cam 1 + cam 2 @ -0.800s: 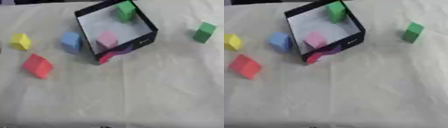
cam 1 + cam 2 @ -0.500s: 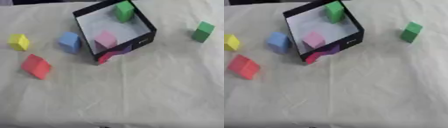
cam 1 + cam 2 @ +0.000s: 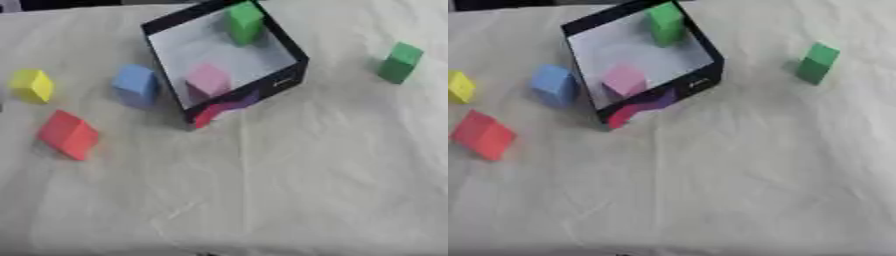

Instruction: Pick up objects on the table and place them in the box.

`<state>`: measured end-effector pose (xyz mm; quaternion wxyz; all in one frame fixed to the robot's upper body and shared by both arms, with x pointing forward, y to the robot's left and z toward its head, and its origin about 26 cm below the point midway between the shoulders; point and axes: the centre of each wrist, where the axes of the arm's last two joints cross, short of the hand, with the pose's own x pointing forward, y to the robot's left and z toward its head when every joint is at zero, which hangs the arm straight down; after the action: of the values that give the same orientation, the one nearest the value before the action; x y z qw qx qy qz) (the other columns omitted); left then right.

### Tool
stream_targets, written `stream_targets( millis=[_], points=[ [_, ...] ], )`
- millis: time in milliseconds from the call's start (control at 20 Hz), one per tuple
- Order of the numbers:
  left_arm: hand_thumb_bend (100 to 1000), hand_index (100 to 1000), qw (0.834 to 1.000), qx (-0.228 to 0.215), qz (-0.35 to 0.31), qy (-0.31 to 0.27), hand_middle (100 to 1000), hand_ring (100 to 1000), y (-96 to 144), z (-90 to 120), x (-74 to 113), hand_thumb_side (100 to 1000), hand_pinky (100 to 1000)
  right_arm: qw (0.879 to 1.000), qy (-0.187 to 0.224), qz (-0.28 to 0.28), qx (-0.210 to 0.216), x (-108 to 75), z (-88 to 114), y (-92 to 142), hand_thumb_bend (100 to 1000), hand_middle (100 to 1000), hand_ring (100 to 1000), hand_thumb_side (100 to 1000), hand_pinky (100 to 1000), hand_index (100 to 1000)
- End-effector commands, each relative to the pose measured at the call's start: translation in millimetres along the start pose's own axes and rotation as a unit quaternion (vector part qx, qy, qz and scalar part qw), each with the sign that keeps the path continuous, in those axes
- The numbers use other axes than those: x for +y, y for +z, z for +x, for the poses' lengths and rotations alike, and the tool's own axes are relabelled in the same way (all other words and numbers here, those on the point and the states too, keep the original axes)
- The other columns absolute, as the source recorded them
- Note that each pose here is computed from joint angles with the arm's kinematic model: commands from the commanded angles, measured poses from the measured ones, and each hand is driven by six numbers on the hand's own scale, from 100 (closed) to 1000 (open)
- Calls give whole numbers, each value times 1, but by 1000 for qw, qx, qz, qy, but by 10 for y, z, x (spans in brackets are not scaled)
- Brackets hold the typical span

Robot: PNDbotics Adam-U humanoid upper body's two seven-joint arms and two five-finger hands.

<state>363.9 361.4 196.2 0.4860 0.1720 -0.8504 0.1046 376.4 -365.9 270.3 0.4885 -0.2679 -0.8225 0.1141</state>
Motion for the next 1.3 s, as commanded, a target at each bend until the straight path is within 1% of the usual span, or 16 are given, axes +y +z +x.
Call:
stream_targets(
  millis=[50, 100, 150, 200, 300, 350, 400, 450, 550, 600, 700, 750, 800, 900, 1000, 1300],
  points=[
    [840, 858, 1000, -18, -5, -9, 821, 806, -36, 104, 25, 672, 805, 989, 138, 49, -22, -281, 302, -150, 521, 840, 858, 489, 795, 863],
    [837, 858, 1000, -16, -6, -10, 818, 808, -34, 97, 32, 672, 806, 981, 177, 72, -23, -326, 388, -188, 532, 841, 859, 490, 803, 866],
    [834, 857, 1000, -14, -6, -11, 818, 808, -34, 92, 40, 672, 806, 971, 215, 99, -27, -367, 476, -221, 540, 831, 848, 458, 802, 864],
    [828, 856, 1000, -14, -6, -12, 818, 808, -34, 89, 49, 661, 805, 963, 239, 119, -30, -395, 540, -248, 563, 801, 822, 393, 801, 870],
    [829, 853, 1000, -17, -3, -14, 817, 807, -39, 94, 74, 656, 804, 947, 279, 155, -43, -420, 630, -301, 604, 812, 833, 392, 811, 874],
    [828, 852, 1000, -19, 0, -15, 817, 807, -43, 97, 86, 657, 804, 936, 300, 182, -40, -417, 626, -323, 622, 825, 846, 406, 817, 878],
    [828, 852, 1000, -20, 1, -16, 818, 807, -46, 97, 95, 657, 805, 925, 315, 211, -30, -413, 608, -348, 671, 841, 866, 397, 828, 886],
    [827, 852, 1000, -20, -1, -19, 818, 808, -48, 99, 99, 659, 805, 911, 330, 247, -13, -406, 570, -369, 620, 854, 874, 466, 834, 887],
    [826, 852, 1000, -20, -4, -23, 819, 808, -52, 102, 108, 659, 805, 883, 352, 311, 16, -407, 515, -409, 599, 867, 887, 543, 845, 897],
    [825, 852, 1000, -20, -4, -24, 819, 808, -53, 102, 115, 660, 804, 868, 359, 342, 29, -409, 486, -424, 559, 871, 892, 592, 849, 903],
    [824, 851, 999, -18, -3, -27, 818, 808, -52, 96, 131, 661, 804, 835, 369, 404, 51, -437, 436, -447, 539, 871, 892, 601, 852, 902],
    [823, 851, 999, -16, -3, -28, 818, 807, -50, 90, 137, 661, 804, 823, 375, 424, 57, -469, 432, -460, 537, 872, 892, 599, 853, 901],
    [820, 847, 999, -15, -3, -28, 815, 807, -49, 86, 141, 662, 803, 814, 379, 436, 59, -501, 432, -470, 536, 869, 889, 596, 853, 900],
    [815, 830, 999, -13, -5, -31, 796, 804, -47, 79, 147, 661, 801, 801, 390, 450, 60, -552, 433, -480, 549, 837, 857, 586, 841, 893],
    [813, 829, 1000, -11, -6, -29, 796, 805, -49, 79, 143, 661, 801, 795, 399, 453, 52, -581, 460, -482, 564, 836, 854, 574, 839, 892],
    [812, 829, 999, -13, -7, -30, 796, 805, -52, 90, 138, 661, 801, 794, 408, 448, 50, -595, 456, -477, 609, 853, 875, 474, 841, 889]
  ],
)
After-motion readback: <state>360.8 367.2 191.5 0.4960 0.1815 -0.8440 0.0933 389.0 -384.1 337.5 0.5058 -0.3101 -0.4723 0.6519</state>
